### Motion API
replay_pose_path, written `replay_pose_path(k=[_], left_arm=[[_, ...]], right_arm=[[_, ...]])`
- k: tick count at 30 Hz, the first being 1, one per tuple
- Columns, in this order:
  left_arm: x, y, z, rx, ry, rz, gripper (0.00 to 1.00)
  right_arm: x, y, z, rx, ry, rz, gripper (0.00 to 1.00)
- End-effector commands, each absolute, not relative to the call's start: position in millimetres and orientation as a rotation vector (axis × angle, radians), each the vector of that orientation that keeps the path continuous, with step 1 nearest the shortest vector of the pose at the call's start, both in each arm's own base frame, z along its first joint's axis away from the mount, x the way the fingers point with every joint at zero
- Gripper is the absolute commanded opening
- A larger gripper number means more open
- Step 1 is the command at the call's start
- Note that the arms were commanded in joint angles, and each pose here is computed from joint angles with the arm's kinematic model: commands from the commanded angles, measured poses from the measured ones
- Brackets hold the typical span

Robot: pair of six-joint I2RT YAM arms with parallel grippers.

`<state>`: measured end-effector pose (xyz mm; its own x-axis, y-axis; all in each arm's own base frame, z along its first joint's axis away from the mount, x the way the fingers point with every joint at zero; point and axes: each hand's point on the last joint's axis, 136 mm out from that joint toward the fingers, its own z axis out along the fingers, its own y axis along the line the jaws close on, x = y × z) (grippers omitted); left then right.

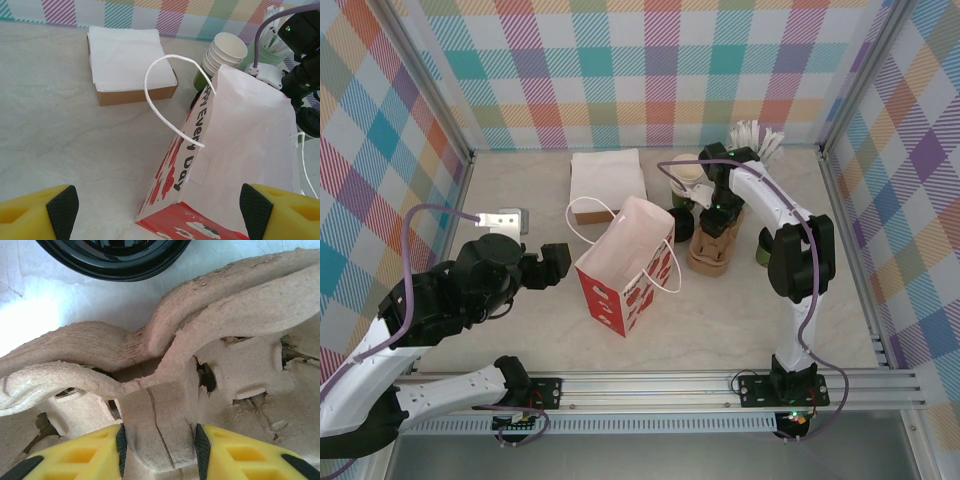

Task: Pack the takeout coffee

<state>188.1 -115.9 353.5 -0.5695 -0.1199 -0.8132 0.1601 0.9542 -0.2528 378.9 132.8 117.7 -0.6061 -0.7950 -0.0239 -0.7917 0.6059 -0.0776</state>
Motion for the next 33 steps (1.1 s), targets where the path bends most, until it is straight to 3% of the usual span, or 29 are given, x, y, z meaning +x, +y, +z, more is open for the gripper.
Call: replay_pose_path(k=[1, 17, 28, 33], left_arm=[[188, -120, 354, 0.054, 2.14, -0.373, 0.86], [195, -136, 351, 0.094, 2.15, -0.371, 0.87], [196, -145, 345, 0.033, 2.178, -0.443, 0.92], [195, -141, 336, -0.049, 2.218, -0.532, 0.92]], right_arm=[[373, 133, 134, -1.379, 2.745, -0.084, 0.4], [360, 128, 185, -1.286, 2.66, -0.095, 0.34], [343, 125, 260, -0.96, 2.54, -0.024, 0.34], [325, 137, 298, -0.845, 2.453, 0.157, 0.33]])
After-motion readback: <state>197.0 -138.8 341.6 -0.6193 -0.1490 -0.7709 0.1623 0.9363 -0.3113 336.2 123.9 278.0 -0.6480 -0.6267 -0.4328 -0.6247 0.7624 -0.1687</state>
